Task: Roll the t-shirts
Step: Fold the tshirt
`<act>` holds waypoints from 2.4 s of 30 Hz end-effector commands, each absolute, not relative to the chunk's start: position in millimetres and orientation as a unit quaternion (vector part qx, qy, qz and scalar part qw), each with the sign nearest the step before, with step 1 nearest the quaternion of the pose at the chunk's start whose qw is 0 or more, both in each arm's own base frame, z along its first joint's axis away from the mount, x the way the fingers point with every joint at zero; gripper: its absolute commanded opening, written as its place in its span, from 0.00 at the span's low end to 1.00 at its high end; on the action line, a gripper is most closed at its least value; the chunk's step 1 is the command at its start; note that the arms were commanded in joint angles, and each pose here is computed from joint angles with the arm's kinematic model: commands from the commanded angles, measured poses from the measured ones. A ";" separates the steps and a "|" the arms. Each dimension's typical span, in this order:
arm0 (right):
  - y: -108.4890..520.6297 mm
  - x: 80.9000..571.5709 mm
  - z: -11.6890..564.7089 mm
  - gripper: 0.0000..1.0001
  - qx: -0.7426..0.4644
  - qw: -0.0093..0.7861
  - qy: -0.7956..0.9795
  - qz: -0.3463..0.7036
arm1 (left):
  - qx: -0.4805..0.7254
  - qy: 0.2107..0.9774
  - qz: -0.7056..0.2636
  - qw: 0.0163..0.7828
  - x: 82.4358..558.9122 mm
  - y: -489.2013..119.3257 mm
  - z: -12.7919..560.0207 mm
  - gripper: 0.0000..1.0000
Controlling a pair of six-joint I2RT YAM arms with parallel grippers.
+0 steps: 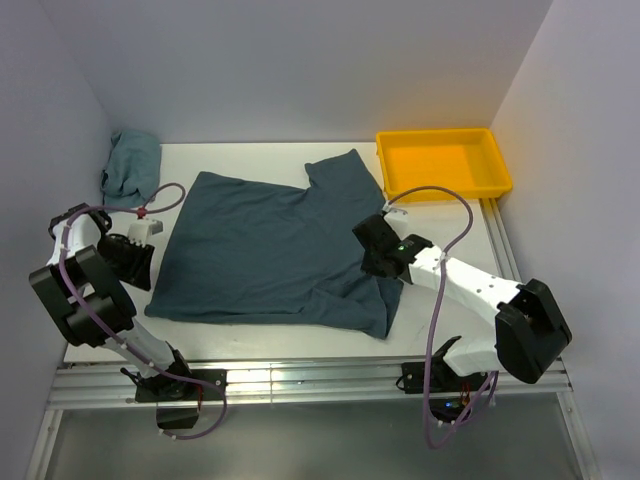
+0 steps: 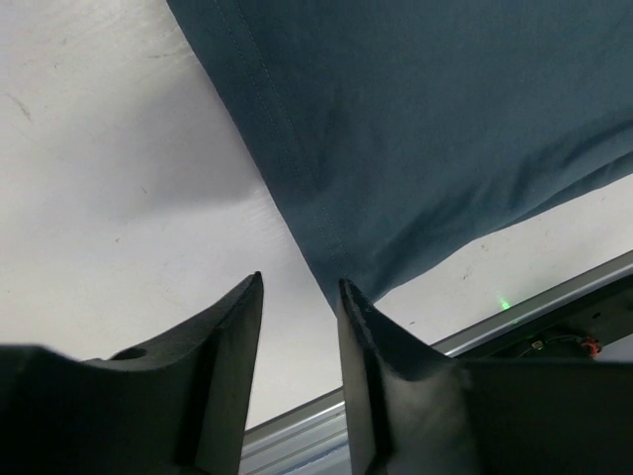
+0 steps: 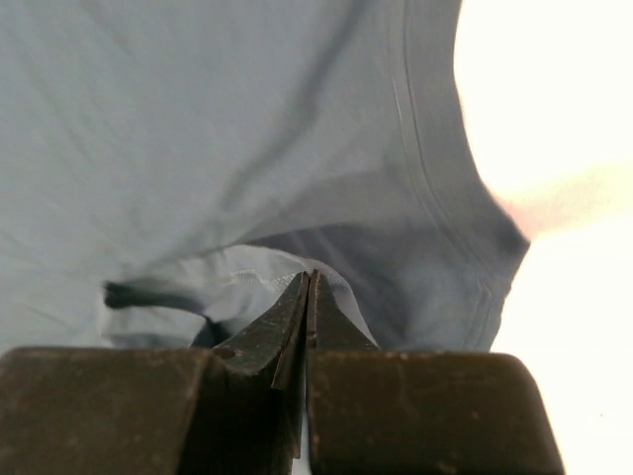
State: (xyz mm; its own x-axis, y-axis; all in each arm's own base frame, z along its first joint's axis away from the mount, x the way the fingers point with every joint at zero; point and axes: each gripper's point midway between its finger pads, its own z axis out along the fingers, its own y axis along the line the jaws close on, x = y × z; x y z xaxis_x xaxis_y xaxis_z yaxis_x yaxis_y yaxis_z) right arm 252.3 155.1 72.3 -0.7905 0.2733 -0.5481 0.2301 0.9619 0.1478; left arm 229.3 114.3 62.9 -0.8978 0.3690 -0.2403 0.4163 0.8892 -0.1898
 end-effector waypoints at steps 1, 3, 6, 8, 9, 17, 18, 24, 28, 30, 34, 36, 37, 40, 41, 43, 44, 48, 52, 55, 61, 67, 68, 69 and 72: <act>144.1 272.5 102.9 0.00 0.144 0.336 0.930 0.022 | 0.193 0.964 -0.124 0.132 247.2 115.0 73.2 0.39; 143.4 276.8 108.9 0.00 0.146 0.341 0.928 0.024 | 0.190 0.964 -0.130 0.132 249.9 114.6 74.1 0.36; 142.2 282.3 114.0 0.00 0.150 0.345 0.926 0.028 | 0.193 0.964 -0.132 0.127 246.2 114.0 74.2 0.39; 145.3 283.2 113.6 0.00 0.151 0.345 0.926 0.037 | 0.200 0.964 -0.128 0.120 238.2 112.7 72.4 0.42; 145.8 282.7 112.4 0.00 0.151 0.344 0.926 0.039 | 0.202 0.965 -0.122 0.115 233.9 113.3 70.7 0.43; 154.7 279.9 112.3 0.00 0.144 0.355 0.920 0.081 | 0.226 0.964 -0.120 0.071 184.4 102.2 59.7 0.50; 155.5 279.8 112.6 0.00 0.139 0.356 0.920 0.083 | 0.222 0.965 -0.125 0.068 180.0 101.5 59.8 0.50; 156.9 283.7 117.6 0.00 0.122 0.366 0.919 0.084 | 0.196 0.962 -0.173 0.077 170.1 84.6 68.2 0.56; 161.8 285.0 119.3 0.00 0.119 0.371 0.916 0.099 | 0.190 0.957 -0.204 0.080 167.1 73.5 66.2 0.57; 163.4 285.3 118.6 0.00 0.118 0.374 0.914 0.105 | 0.183 0.956 -0.218 0.074 166.2 70.1 61.4 0.57; 165.4 286.1 112.2 0.00 0.115 0.370 0.916 0.106 | 0.173 0.954 -0.241 0.052 160.6 66.0 46.9 0.54; 166.1 287.8 110.9 0.00 0.113 0.370 0.916 0.105 | 0.169 0.956 -0.232 0.056 163.3 69.2 39.9 0.55; 167.6 288.5 109.5 0.00 0.111 0.368 0.917 0.105 | 0.166 0.956 -0.235 0.053 163.2 68.3 35.7 0.56; 171.1 292.7 110.6 0.00 0.107 0.370 0.917 0.108 | 0.150 0.959 -0.236 0.054 168.6 70.3 29.1 0.56; 172.0 293.1 110.3 0.00 0.105 0.369 0.917 0.107 | 0.147 0.960 -0.233 0.057 170.7 71.3 29.2 0.55; 173.6 295.1 111.6 0.00 0.104 0.370 0.917 0.108 | 0.142 0.962 -0.224 0.070 178.4 74.5 31.1 0.52; 173.2 295.6 111.3 0.00 0.103 0.370 0.917 0.107 | 0.139 0.962 -0.223 0.078 182.7 74.7 32.0 0.48; 173.9 296.9 114.6 0.00 0.100 0.374 0.916 0.108 | 0.125 0.961 -0.223 0.103 197.0 76.0 44.8 0.13; 171.8 296.7 118.6 0.00 0.103 0.378 0.914 0.107 | 0.132 0.957 -0.227 0.125 209.9 77.6 63.8 0.00; 171.7 297.2 121.6 0.00 0.103 0.381 0.912 0.109 | 0.132 0.953 -0.240 0.127 212.5 75.3 71.8 0.00; 169.9 294.4 119.1 0.00 0.108 0.375 0.915 0.104 | 0.138 0.953 -0.230 0.138 219.5 79.7 80.1 0.00; 161.9 288.7 115.5 0.00 0.120 0.366 0.919 0.087 | 0.142 0.953 -0.194 0.184 227.7 82.2 96.1 0.02; 159.6 288.5 114.5 0.00 0.123 0.366 0.919 0.082 | 0.138 0.954 -0.188 0.190 228.0 82.5 97.9 0.02; 157.5 287.5 111.4 0.00 0.126 0.363 0.920 0.076 | 0.139 0.954 -0.177 0.200 225.3 81.1 101.7 0.03; 152.8 285.2 111.0 0.00 0.137 0.360 0.920 0.071 | 0.133 0.957 -0.136 0.221 222.6 85.4 97.4 0.06</act>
State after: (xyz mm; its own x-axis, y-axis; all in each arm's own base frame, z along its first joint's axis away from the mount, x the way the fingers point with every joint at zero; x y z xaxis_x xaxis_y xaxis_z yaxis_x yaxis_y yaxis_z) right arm 277.2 159.7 91.7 -0.7490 0.2577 -0.6104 0.1587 0.9642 0.2123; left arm 222.4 86.1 92.5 -0.8916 0.2089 -0.4019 0.3313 0.9057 -0.2643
